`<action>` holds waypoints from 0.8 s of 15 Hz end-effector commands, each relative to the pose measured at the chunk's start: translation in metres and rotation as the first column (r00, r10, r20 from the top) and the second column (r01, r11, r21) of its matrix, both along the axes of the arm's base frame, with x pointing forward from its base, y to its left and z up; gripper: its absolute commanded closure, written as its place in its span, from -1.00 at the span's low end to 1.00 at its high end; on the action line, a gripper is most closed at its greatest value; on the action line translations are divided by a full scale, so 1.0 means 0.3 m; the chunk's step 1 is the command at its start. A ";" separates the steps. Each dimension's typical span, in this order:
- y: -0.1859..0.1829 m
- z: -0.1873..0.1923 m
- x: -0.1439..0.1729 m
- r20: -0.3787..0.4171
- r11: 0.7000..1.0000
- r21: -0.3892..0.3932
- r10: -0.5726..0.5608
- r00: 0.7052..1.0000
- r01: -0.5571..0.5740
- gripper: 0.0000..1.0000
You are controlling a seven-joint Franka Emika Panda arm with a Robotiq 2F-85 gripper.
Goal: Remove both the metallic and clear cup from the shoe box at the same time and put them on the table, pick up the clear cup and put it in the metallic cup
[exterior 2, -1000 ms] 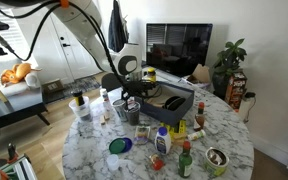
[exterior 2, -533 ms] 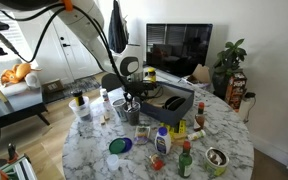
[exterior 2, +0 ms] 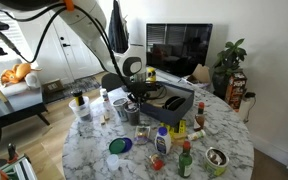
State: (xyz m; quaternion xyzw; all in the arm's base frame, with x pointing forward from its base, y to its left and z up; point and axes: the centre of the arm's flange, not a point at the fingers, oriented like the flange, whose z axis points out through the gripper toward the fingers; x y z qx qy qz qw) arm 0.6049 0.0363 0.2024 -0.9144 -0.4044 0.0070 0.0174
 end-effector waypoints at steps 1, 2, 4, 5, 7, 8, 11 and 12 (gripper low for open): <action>-0.063 0.018 -0.011 -0.006 1.000 -0.020 -0.007 1.000 0.007 0.95; -0.078 0.026 -0.012 -0.005 1.000 -0.024 -0.012 1.000 0.012 0.96; -0.111 0.053 -0.018 -0.001 0.999 -0.032 -0.022 1.000 0.022 0.95; -0.128 0.073 -0.021 0.004 0.999 -0.032 -0.027 1.000 0.027 0.95; -0.157 0.114 -0.026 0.011 0.999 -0.031 -0.037 0.999 0.038 0.95; -0.167 0.139 -0.030 0.013 0.999 -0.025 -0.038 0.999 0.038 0.95; -0.190 0.216 -0.040 0.011 1.000 -0.017 -0.026 1.000 0.026 0.95; -0.191 0.230 -0.041 0.004 1.000 -0.014 -0.020 1.000 0.020 0.95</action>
